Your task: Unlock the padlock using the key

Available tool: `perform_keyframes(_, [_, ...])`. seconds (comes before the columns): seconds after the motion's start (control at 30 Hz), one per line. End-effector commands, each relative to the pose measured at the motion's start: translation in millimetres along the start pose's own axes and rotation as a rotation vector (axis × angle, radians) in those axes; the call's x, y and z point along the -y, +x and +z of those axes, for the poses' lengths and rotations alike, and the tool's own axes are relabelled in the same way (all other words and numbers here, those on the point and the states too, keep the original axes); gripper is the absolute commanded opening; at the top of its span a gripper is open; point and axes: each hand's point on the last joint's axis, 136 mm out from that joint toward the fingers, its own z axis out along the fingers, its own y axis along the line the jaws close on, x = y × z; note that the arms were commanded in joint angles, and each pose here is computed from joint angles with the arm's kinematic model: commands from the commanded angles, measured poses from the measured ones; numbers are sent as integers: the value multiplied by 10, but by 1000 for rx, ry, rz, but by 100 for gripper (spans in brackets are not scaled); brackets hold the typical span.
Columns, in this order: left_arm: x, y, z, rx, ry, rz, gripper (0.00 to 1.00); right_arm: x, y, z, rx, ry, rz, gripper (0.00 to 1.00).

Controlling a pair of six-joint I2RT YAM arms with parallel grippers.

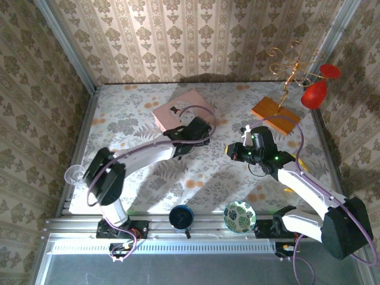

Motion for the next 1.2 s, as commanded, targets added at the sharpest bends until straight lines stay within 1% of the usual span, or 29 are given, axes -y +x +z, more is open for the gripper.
perform_keyframes(0.0, [-121,133,149,-38,-134,26,93,178,84,-24,-12,66,-11,0])
perform_keyframes(0.13, [-29,213,418,-51,-133,22,82,228,66,-24,5,89,-17,0])
perform_keyframes(0.2, [-23,211,541,-53,-138,17,79,223,53,-12,16,81,-22,0])
perform_keyframes(0.37, [-24,208,769,-73,-144,-1,75,284,34,12,38,103,-9,0])
perform_keyframes(0.43, [-4,198,829,-72,-137,-7,68,299,28,15,43,109,-6,0])
perform_keyframes(0.57, [66,172,952,-72,-100,-24,67,306,15,22,51,110,-1,0])
perform_keyframes(0.87, [113,190,1126,-92,-99,-32,67,268,4,70,48,83,11,0])
perform_keyframes(1.0, [112,173,1170,-83,-113,-32,63,251,5,106,36,73,15,0])
perform_keyframes(1.17, [89,190,1205,-88,-133,-27,52,226,-3,129,33,58,20,0])
